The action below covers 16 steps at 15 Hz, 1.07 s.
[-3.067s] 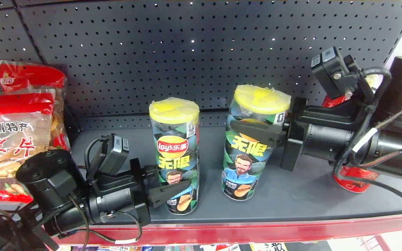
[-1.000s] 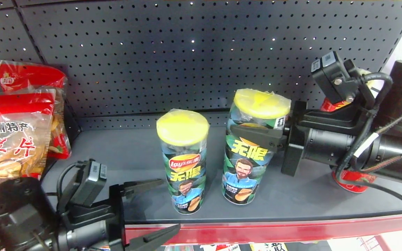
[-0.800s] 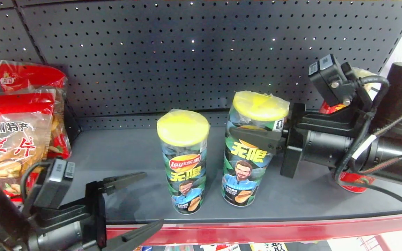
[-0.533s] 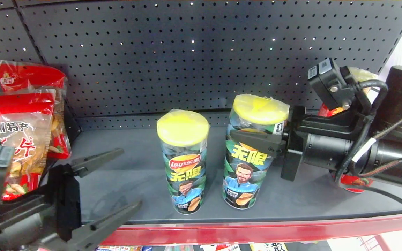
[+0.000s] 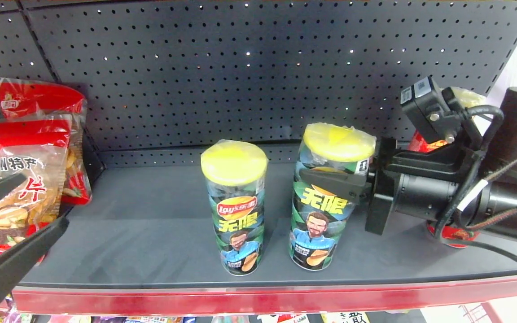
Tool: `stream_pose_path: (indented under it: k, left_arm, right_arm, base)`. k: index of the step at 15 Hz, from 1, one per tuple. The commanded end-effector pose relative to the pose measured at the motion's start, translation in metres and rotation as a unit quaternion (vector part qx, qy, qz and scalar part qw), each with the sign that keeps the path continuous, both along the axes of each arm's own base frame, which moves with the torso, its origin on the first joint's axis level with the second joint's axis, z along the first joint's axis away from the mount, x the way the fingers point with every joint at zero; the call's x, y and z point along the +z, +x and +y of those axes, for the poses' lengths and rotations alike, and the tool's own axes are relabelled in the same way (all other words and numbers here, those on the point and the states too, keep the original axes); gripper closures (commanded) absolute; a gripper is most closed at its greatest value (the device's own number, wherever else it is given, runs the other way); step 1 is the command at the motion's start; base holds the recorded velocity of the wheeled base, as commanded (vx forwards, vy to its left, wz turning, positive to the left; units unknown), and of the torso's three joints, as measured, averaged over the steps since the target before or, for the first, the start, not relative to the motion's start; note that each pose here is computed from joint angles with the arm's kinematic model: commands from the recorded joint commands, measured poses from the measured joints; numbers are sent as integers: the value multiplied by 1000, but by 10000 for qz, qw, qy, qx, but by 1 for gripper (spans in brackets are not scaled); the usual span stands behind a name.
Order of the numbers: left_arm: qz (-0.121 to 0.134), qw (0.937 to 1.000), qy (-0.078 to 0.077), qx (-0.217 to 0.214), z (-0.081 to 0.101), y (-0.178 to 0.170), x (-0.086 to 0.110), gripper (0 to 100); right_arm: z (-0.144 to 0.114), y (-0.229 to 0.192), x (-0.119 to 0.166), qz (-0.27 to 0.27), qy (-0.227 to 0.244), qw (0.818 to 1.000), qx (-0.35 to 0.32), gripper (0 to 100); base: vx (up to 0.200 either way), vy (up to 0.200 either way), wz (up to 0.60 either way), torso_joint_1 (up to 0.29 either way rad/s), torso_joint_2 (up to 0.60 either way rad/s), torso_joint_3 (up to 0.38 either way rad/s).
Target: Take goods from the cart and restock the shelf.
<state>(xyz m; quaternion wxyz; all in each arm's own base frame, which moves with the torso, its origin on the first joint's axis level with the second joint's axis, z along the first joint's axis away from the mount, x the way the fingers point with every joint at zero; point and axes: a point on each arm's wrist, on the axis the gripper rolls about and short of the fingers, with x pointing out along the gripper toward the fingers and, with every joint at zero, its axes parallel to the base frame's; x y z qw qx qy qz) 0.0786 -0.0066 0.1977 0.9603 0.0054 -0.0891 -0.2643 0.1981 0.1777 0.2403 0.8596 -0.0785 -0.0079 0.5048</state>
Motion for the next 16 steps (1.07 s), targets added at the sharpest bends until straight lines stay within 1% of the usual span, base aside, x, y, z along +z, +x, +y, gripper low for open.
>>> stream_pose_path:
  k: [1,2,3,4,5,6,7,8,9,10,11,12,13,14,15,16]
  left_arm:
    - [-262,9930,61,1153,-2,-64,1,0]
    - [183,9870,33,1595,-7,-79,-25,0]
    - [293,9864,18,1618,-10,-89,-42,0]
    - [295,9870,32,1582,-12,-92,-48,0]
    - [465,9926,29,1118,-11,-97,-63,0]
    - [548,9956,48,760,-9,-96,-62,0]
    - [613,9965,84,564,-8,-94,-62,0]
    - [655,9971,285,278,-7,-94,-69,0]
    - [707,9963,375,322,-7,-97,-87,0]
    - [667,9949,490,571,-7,-98,-106,0]
    - [693,9894,660,1094,-4,-95,-112,0]
    - [843,9834,673,1457,-3,-94,-114,0]
    - [975,9760,643,1840,-1,-94,-116,0]
    - [1030,9654,589,2323,1,-94,-116,0]
    - [1060,9583,495,2609,3,-94,-117,0]
    - [1072,9557,461,2703,3,-94,-117,0]
  right_arm:
    - [4,5,6,-70,65,10000,2,100]
    - [3,13,11,-95,150,9998,-92,100]
    - [4,17,14,-124,183,9997,-123,100]
    - [4,17,15,-136,193,9996,-123,100]
    - [6,21,17,-166,217,9996,-123,100]
    - [8,22,19,-188,245,9995,-115,100]
    - [8,23,20,-194,250,9994,-100,100]
    - [12,26,21,-218,270,9994,-92,100]
    - [12,27,24,-259,304,9992,-91,100]
    - [12,28,26,-277,318,9991,-99,100]
    - [12,27,26,-277,318,9991,-99,100]
    - [10,28,26,-278,317,9990,-122,100]
    - [9,30,26,-285,321,9989,-168,100]
    - [9,31,26,-286,321,9989,-175,100]
    - [9,33,26,-280,324,9989,-191,100]
    - [10,34,25,-261,318,9990,-191,100]
  base:
    - [0,0,0,0,0,0]
    - [0,0,0,0,0,0]
    - [0,0,0,0,0,0]
    - [0,0,0,0,0,0]
    - [0,0,0,0,0,0]
    - [0,0,0,0,0,0]
    - [0,0,0,0,0,0]
    - [0,0,0,0,0,0]
    - [0,0,0,0,0,0]
    - [0,0,0,0,0,0]
    - [0,0,0,0,0,0]
    - [0,0,0,0,0,0]
    - [0,0,0,0,0,0]
    - [0,0,0,0,0,0]
    - [0,0,0,0,0,0]
    - [0,0,0,0,0,0]
